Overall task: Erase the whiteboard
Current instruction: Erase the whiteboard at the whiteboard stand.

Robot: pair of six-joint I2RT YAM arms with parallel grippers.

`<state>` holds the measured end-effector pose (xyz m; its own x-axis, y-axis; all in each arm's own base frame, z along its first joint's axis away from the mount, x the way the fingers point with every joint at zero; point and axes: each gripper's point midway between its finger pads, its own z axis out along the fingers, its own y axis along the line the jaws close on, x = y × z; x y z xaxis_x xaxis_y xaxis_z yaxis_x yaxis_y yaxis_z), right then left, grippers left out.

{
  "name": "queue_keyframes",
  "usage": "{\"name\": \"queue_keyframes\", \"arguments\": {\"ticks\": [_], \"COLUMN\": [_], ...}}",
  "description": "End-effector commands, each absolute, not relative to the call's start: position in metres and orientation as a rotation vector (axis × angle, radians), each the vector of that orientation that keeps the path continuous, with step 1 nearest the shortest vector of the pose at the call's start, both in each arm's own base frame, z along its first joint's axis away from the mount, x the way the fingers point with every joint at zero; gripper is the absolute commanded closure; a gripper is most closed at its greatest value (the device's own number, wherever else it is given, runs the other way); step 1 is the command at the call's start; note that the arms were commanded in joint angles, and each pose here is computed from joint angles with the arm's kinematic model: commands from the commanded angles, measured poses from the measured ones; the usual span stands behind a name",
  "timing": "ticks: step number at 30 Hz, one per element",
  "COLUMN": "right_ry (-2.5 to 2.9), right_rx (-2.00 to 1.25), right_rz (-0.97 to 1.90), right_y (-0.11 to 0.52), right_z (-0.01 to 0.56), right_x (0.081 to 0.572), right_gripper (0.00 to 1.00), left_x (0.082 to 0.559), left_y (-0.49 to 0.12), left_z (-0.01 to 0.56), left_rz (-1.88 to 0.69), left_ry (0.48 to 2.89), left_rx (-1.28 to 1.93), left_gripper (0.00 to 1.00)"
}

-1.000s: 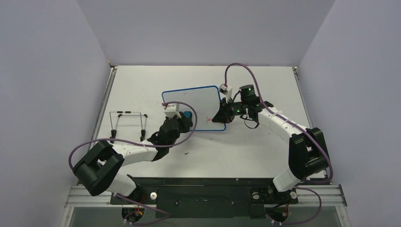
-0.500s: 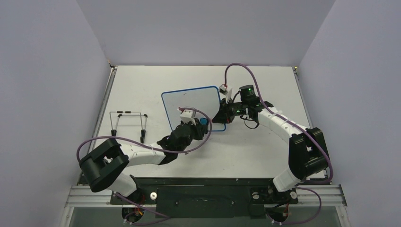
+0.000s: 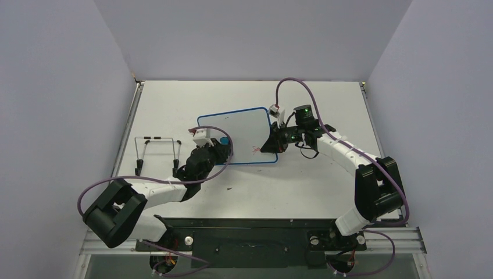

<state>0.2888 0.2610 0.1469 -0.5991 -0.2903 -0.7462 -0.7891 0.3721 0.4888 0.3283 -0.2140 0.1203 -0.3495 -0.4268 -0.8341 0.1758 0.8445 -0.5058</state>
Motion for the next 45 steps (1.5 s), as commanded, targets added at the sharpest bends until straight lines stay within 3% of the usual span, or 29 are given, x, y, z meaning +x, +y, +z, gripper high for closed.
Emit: {"name": "queue_keyframes", "arguments": {"ticks": [1,9,20,30,35,45], "right_ry": [2.051,2.047,2.038,2.037,2.045,2.043], "right_rx": [-0.955,-0.953,-0.952,-0.95,-0.95,-0.948], "right_rz": [1.165,1.164,1.163,1.165,1.168,1.163], "right_y": [0.262,0.261,0.26,0.26,0.261,0.26], "right_z": [0.155,0.157,0.16,0.16,0.157,0.158], "right_x": [0.285,0.285,0.285,0.285,0.286,0.287], "right_gripper": [1.0,1.0,1.0,1.0,1.0,1.0], "left_x": [0.314,0.307,0.337,0.29,0.285,0.326], "left_y": [-0.252,-0.327,-0.331,-0.356,-0.351,-0.345], "left_z": [0.15,0.167,0.185,0.117,0.111,0.185], "left_rz": [-0.772,-0.836,-0.779,-0.813,-0.792,-0.755], "left_ry": [1.745,1.751,1.81,1.958,1.955,1.809], "left_rx": [-0.119,0.055,0.093,0.178,0.171,0.17], "left_gripper": [1.0,1.0,1.0,1.0,1.0,1.0]}}
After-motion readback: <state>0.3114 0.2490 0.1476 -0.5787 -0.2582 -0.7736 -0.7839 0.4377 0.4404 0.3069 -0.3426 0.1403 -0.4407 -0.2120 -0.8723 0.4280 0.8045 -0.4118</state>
